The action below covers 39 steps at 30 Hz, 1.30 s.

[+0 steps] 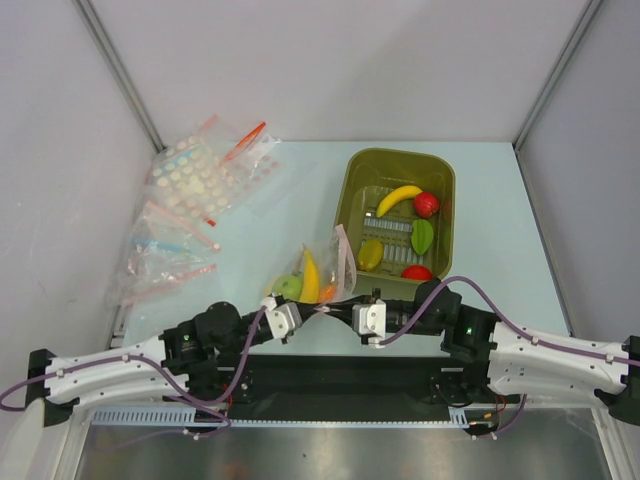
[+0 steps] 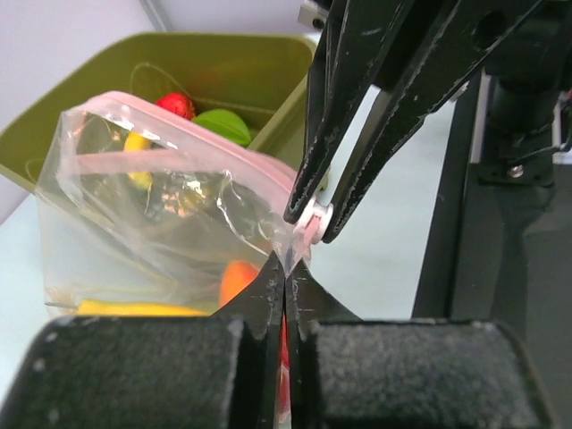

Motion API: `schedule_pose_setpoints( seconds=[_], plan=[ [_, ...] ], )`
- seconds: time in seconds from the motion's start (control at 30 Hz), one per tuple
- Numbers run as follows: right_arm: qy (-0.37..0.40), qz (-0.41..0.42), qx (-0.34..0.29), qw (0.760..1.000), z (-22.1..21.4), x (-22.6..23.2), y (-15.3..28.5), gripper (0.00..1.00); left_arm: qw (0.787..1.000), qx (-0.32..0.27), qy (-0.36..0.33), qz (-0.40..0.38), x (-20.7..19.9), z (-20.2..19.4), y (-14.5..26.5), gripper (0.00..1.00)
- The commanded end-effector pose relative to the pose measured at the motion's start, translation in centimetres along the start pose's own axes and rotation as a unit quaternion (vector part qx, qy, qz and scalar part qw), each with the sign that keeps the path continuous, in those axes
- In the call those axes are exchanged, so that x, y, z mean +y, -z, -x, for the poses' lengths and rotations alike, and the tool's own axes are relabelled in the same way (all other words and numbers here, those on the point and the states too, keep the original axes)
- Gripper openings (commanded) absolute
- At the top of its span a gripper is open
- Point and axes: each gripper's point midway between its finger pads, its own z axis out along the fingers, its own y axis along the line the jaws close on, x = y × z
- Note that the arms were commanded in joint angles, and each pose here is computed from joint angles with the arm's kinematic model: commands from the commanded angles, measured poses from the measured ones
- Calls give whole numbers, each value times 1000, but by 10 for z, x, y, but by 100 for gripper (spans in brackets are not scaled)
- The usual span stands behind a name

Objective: Place the food in the zip-top bag and seal the zipper
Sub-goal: Zip the zipper food storage bag at the center of the board.

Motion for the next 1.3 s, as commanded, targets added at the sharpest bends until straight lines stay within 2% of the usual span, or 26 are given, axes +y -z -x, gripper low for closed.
schedule_pose_setpoints(
  seconds=[0.0,0.43,0.67,0.87,1.0,1.17,1.27],
  plan=[
    [3,-20,-27,999,22,-14,2,0,996,-89,12,-11,1,49,10,0],
    [-8,-54,-15,998,20,-26,5,0,987,-159,29,-15,3,81,41,0],
    [-29,-72,-8,997,26,-35,10,0,976,-192,58,88,42,89,73,0],
    [-109,-62,16,992,42,-42,5,0,955,-209,100,187,76,81,102,0],
    [-121,-92,41,988,32,-52,3,0,941,-201,125,241,94,70,115,0],
    [-134,-110,111,979,7,-54,9,0,919,-186,159,308,113,55,131,0],
    [-137,-118,131,975,3,-57,14,1,907,-174,171,343,122,45,140,0]
  ],
)
